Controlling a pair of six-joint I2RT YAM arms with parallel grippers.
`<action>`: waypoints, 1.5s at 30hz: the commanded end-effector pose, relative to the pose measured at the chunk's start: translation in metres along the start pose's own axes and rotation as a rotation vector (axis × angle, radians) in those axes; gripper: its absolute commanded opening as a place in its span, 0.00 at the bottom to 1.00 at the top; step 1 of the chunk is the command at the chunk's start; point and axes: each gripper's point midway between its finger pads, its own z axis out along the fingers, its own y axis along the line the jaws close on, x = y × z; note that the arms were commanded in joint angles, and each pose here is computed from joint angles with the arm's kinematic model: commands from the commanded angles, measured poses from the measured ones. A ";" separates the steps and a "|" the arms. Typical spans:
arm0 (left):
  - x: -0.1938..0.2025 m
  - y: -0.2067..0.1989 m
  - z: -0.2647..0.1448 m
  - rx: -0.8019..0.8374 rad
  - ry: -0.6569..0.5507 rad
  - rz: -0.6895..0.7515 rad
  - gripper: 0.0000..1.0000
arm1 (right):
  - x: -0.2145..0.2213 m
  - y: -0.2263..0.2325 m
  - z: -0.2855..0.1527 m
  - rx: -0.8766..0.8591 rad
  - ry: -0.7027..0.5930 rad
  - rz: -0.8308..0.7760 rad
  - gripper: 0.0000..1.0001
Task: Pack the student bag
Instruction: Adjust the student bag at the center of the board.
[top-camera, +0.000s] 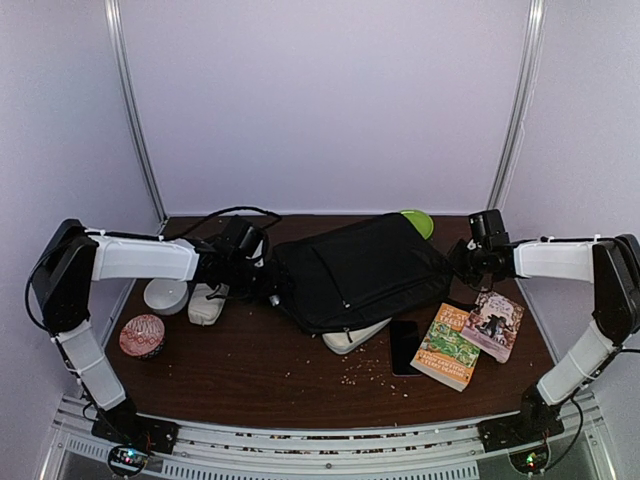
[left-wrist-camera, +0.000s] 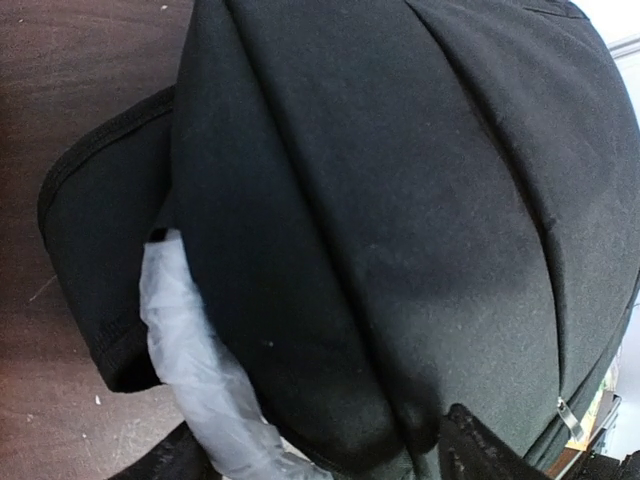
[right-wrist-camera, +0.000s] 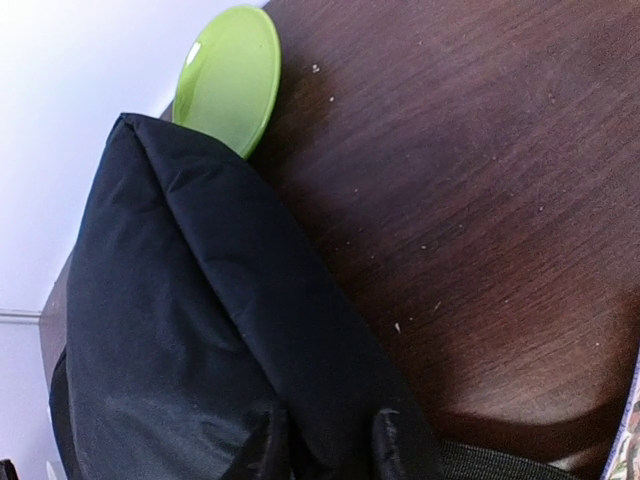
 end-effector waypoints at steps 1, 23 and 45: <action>-0.015 -0.023 0.003 0.081 -0.026 0.003 0.70 | 0.005 0.002 -0.008 -0.032 0.010 -0.028 0.16; -0.053 -0.081 -0.081 0.242 -0.236 0.131 0.00 | -0.027 0.046 -0.129 -0.228 -0.192 -0.126 0.00; -0.008 -0.088 -0.027 0.245 -0.135 0.150 0.00 | 0.025 -0.001 -0.137 -0.054 -0.142 -0.223 0.80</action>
